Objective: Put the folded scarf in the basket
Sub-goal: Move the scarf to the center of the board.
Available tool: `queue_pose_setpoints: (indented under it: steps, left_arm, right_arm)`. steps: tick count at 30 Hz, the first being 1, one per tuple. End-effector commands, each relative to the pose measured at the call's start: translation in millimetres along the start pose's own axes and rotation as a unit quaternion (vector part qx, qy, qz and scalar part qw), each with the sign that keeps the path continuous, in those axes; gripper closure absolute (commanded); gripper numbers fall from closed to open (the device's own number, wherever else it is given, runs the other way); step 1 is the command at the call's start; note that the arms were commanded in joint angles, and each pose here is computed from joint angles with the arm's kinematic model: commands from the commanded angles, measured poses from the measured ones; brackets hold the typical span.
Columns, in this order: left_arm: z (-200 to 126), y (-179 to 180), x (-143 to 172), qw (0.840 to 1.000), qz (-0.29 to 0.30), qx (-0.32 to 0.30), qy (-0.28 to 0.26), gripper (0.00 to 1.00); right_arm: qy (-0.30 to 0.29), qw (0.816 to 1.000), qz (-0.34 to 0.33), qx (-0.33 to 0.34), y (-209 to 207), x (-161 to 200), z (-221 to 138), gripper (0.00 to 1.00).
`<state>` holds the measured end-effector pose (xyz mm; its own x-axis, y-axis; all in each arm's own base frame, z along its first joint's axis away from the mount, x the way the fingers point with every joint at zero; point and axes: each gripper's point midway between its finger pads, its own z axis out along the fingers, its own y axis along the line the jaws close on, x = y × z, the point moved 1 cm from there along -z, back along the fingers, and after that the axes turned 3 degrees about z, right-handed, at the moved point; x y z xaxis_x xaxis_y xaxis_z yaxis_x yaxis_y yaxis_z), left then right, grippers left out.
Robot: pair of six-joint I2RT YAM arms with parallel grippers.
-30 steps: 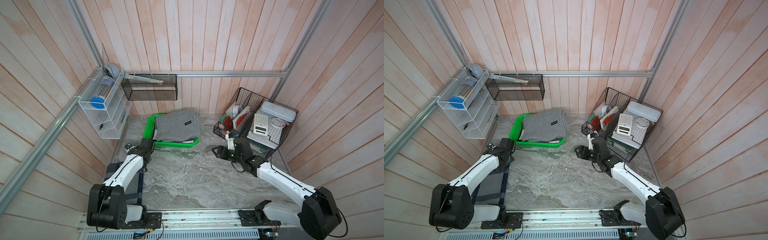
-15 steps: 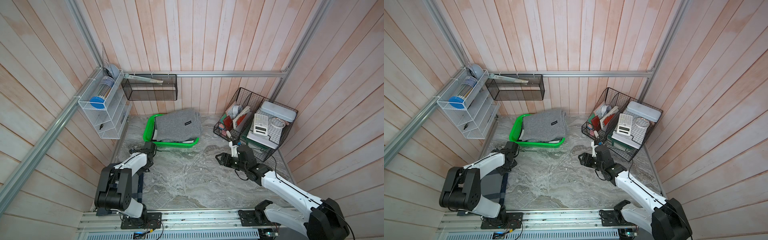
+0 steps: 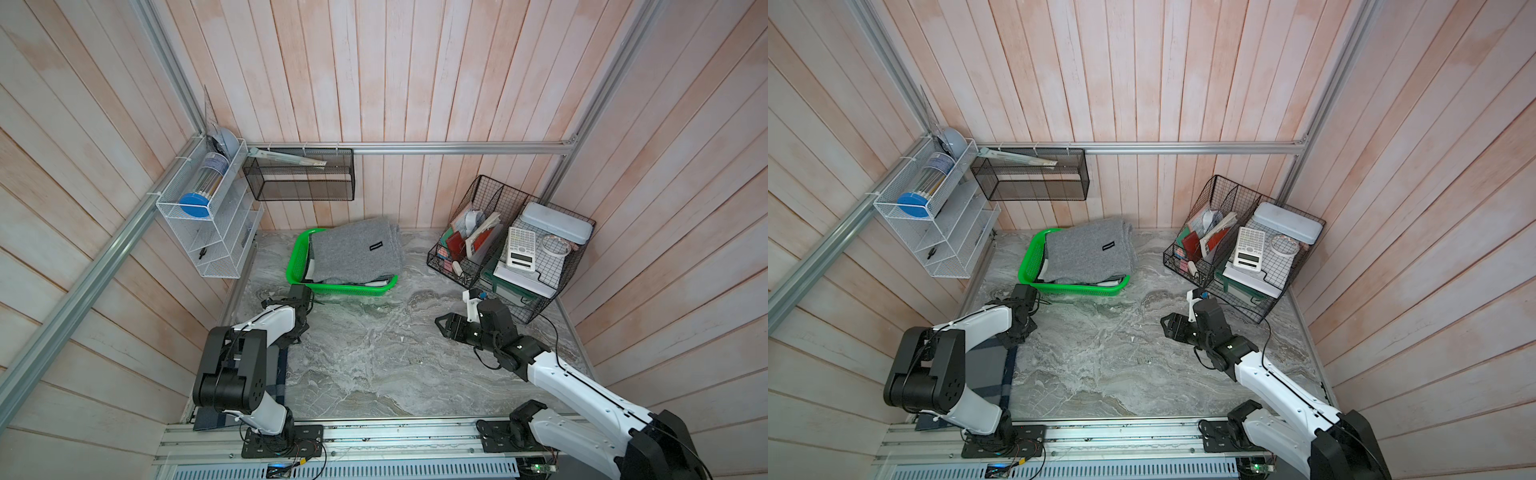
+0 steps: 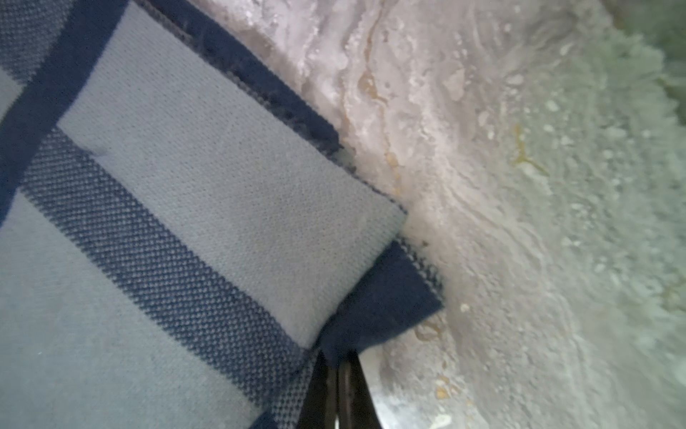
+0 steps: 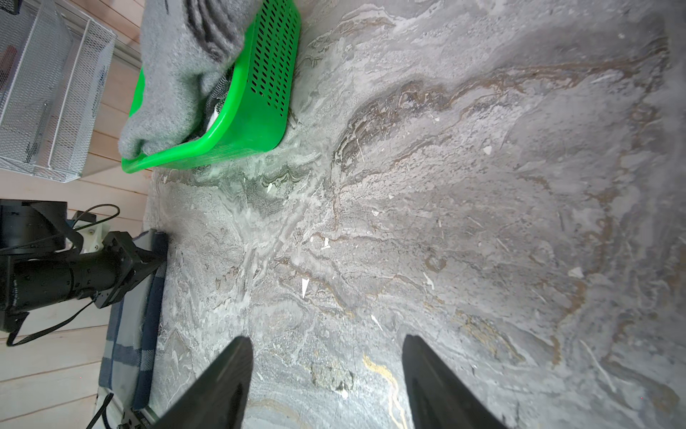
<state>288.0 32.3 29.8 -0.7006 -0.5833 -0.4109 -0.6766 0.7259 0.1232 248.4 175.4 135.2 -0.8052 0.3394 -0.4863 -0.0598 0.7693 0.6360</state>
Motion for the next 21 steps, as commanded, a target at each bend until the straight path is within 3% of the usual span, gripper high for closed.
queue_pose_setpoints:
  steps: [1,5,12,18,21]
  left_arm:
    - [-18.2,-31.4,14.7,0.996,0.055,0.063,-0.012,1.0]
    - [-49.6,-67.0,27.4,0.982,0.134,0.114,-0.062,1.0]
    - [-90.5,-105.6,58.0,0.947,0.223,0.202,-0.117,1.0]
    - [-126.7,-129.4,110.9,0.896,0.308,0.297,-0.12,1.0]
    - [-150.1,-140.1,147.0,0.854,0.372,0.341,-0.126,1.0]
  right_arm:
    - [0.001,1.0,-0.002,0.016,-9.1,6.6,-4.2,0.3]
    - [-0.001,1.0,-0.003,0.014,-13.3,11.6,-7.8,0.3]
    - [0.002,1.0,0.0,0.012,-20.4,20.9,-11.4,0.3]
    - [0.008,1.0,0.001,0.015,-26.0,28.3,-13.9,0.3]
    - [0.009,1.0,0.003,0.017,-28.7,30.7,-15.8,0.3]
